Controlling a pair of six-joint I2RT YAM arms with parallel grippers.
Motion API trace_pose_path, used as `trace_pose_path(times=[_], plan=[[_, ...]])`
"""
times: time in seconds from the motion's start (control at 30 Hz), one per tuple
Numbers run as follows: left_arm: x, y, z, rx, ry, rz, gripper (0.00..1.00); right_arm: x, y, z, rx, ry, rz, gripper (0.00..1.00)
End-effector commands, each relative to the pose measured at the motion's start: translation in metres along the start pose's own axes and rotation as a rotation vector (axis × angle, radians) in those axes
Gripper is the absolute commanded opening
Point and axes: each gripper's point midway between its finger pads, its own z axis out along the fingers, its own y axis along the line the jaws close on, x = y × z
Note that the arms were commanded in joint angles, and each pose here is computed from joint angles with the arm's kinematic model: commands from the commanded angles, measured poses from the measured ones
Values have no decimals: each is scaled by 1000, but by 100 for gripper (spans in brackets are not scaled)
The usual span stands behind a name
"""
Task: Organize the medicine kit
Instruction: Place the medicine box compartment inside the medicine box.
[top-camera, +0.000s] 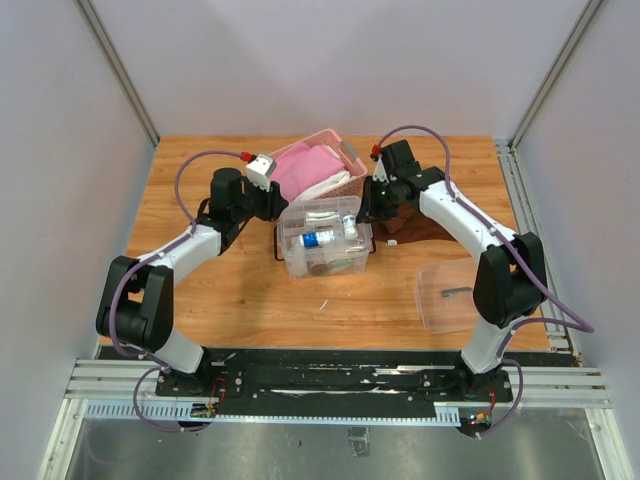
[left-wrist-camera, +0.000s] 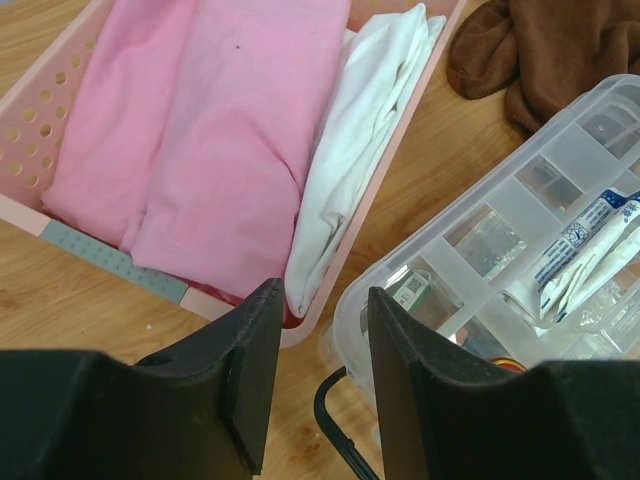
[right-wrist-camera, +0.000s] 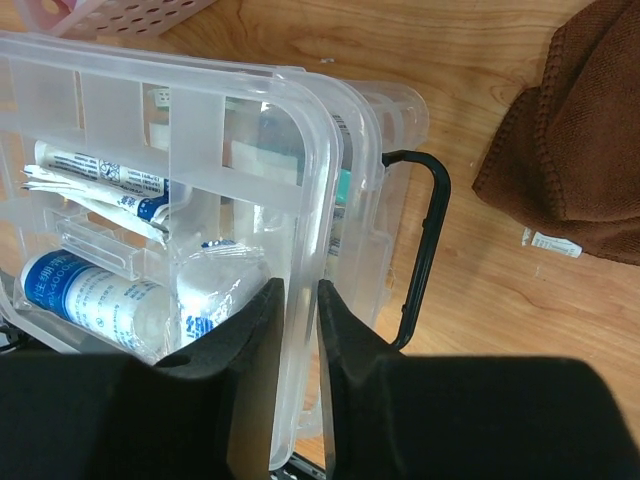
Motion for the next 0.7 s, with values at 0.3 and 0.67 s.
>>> trace_pose_path(times=[0.3,0.67], plan=[[-22,3,-7,-29,-70,38,44,6,-9,-4,39,12,-72,25],[-36,-7,-18,8,-106,50,46,-3,-14,-12,62,-16,-107,25]])
